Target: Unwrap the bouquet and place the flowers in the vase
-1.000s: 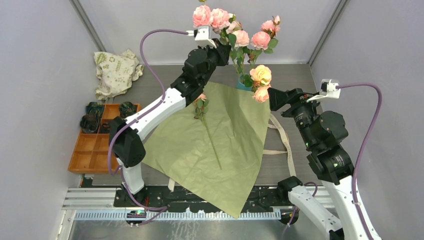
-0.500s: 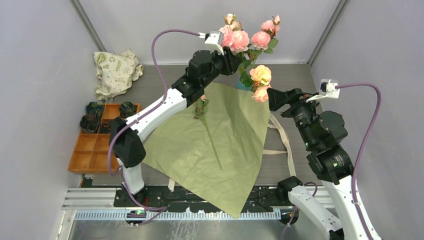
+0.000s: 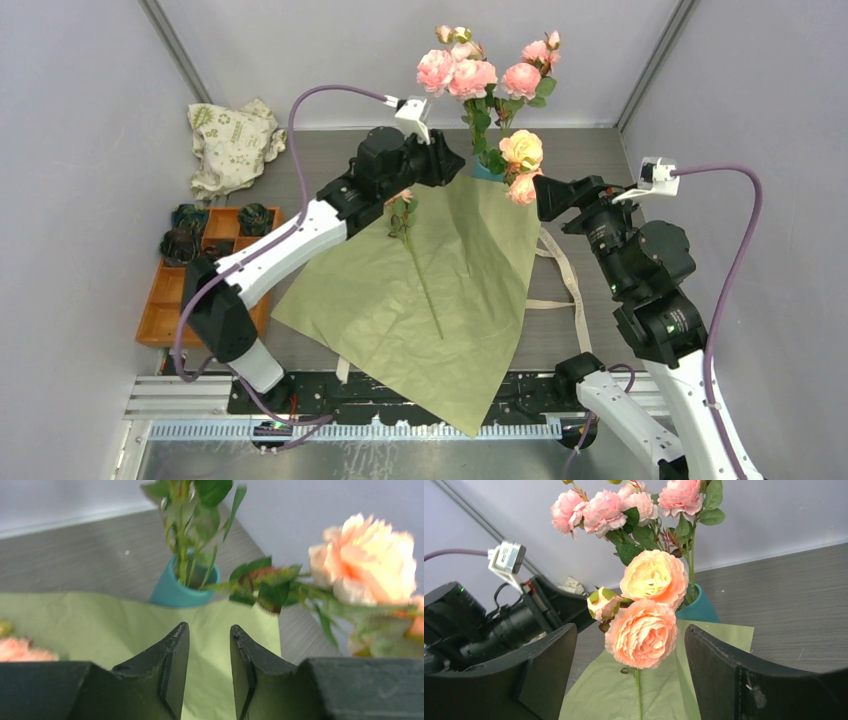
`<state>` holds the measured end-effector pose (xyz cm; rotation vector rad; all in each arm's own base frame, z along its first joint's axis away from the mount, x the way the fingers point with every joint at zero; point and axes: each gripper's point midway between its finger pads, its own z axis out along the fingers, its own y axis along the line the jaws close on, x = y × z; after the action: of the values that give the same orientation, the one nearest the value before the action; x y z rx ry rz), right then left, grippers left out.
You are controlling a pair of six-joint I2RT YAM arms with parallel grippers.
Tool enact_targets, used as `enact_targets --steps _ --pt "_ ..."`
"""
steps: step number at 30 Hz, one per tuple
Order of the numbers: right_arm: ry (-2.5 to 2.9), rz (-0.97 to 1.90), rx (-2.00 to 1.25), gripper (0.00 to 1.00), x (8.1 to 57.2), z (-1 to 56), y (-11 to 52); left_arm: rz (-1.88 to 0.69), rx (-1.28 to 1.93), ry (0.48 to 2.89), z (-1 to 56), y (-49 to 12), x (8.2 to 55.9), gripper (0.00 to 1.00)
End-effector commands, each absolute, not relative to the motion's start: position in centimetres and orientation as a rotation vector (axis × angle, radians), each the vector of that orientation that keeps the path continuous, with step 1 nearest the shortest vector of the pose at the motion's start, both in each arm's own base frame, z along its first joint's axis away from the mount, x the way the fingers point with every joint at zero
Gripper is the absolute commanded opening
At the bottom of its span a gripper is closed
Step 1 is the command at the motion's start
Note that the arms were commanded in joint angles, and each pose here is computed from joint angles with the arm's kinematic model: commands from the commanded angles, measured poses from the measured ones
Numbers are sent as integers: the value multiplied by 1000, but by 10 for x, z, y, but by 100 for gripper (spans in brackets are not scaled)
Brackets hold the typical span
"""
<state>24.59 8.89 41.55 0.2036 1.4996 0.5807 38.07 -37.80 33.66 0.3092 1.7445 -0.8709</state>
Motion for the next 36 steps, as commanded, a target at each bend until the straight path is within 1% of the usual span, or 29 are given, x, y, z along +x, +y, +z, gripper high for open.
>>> enact_targets --steps 1,3,9,11,12,15,18,20,24,26,28,32,33,36 --pt "1368 618 184 84 242 465 90 -817 247 1670 381 -332 351 36" --pt "1329 635 173 84 242 483 91 -763 202 1640 397 -304 339 36" --pt "1248 758 104 84 252 544 117 -588 93 1611 415 -235 313 36" --pt "1260 860 9 86 257 562 144 -536 58 1611 417 -216 307 36" --pt "1274 908 -22 89 261 570 156 -508 37 1611 417 -206 304 36" --pt "1352 1004 -140 90 282 579 209 -430 -40 1611 422 -176 295 36" --pt "1418 926 -333 92 274 577 275 -326 -140 1623 425 -142 286 36" --pt "1479 893 -466 93 264 565 322 -270 -203 1616 430 -120 278 36" --pt "1630 868 -594 93 256 518 383 -129 -400 1596 432 -66 258 36" --pt "1712 831 -614 92 256 487 399 -31 -540 1569 427 -32 244 36" --pt "1808 813 -619 91 257 451 407 49 -611 1537 425 -7 230 36" --pt "2068 725 -616 86 258 351 412 126 -654 1508 421 15 217 36" --pt "2151 678 -621 85 257 318 410 133 -656 1507 420 17 216 36" --pt "2304 564 -598 79 258 251 406 142 -650 1514 416 15 218 36"
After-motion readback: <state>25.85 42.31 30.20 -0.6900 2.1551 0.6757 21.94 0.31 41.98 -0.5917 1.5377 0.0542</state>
